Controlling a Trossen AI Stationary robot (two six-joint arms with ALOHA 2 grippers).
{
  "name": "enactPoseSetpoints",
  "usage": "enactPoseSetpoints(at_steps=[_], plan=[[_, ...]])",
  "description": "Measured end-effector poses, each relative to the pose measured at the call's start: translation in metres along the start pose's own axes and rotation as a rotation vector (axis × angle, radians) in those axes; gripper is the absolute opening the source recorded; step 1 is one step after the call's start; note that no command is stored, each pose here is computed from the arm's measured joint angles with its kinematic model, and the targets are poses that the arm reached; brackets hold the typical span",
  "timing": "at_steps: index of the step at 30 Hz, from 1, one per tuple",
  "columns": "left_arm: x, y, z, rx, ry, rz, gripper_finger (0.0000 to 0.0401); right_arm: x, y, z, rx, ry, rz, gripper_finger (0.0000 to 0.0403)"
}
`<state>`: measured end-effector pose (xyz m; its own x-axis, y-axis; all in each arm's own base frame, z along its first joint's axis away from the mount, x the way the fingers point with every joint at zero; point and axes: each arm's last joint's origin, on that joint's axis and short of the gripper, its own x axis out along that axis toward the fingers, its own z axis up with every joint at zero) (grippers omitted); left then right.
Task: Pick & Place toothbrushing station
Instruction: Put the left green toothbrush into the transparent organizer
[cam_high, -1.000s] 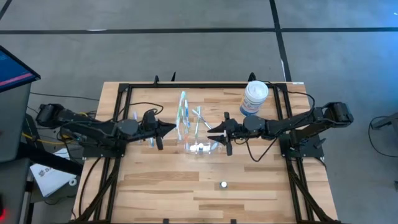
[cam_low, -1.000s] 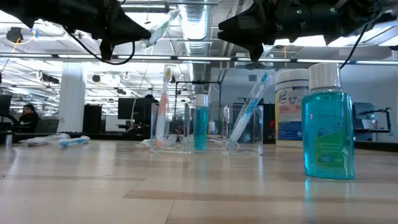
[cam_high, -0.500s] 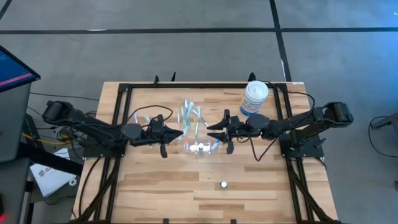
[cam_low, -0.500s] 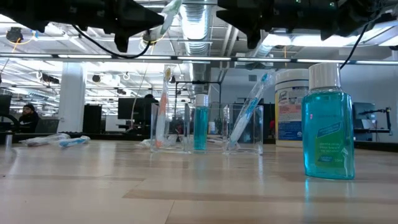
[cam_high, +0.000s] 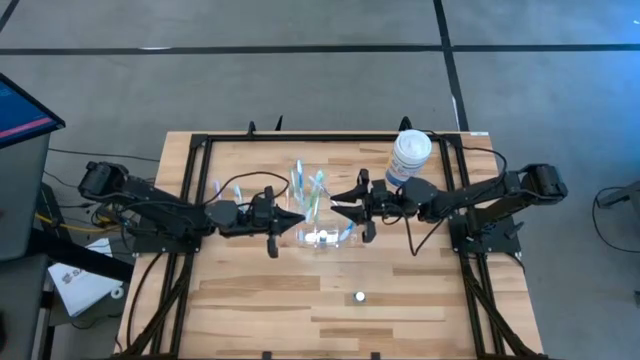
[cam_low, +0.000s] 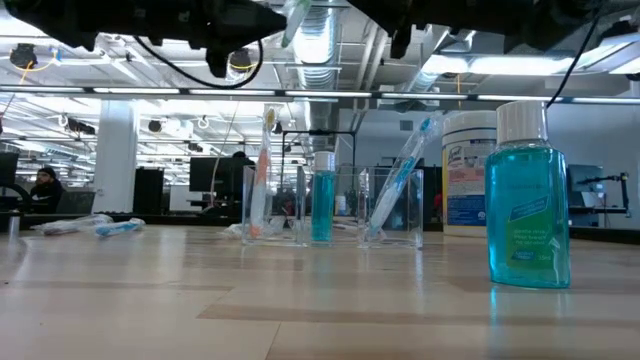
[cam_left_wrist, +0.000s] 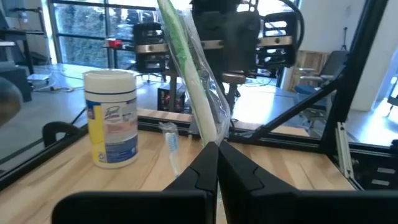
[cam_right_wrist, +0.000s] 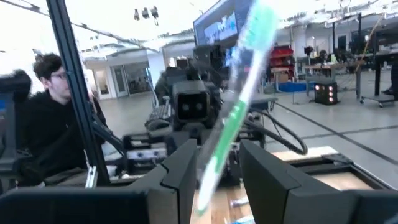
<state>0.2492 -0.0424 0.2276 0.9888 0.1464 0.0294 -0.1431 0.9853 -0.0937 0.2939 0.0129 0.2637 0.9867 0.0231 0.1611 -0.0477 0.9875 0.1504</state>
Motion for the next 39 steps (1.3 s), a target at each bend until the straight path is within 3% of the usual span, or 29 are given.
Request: enactPoseSetpoints(at_steps=[24,28,39], plan=[[0.037,-0.012,-0.009,0.072,0.059,-0.03,0.0,0.003,0.0,0.008,-0.02,-0.034,0.002,0.0113],[0.037,-0.012,-0.009,0.072,0.059,-0.035,0.0,0.003,0.002,0.012,-0.018,-0.064,0.051,0.0111],[0.037,-0.012,-0.009,0.072,0.06,-0.035,0.0,0.003,0.003,0.011,-0.026,-0.06,0.063,0.0041]])
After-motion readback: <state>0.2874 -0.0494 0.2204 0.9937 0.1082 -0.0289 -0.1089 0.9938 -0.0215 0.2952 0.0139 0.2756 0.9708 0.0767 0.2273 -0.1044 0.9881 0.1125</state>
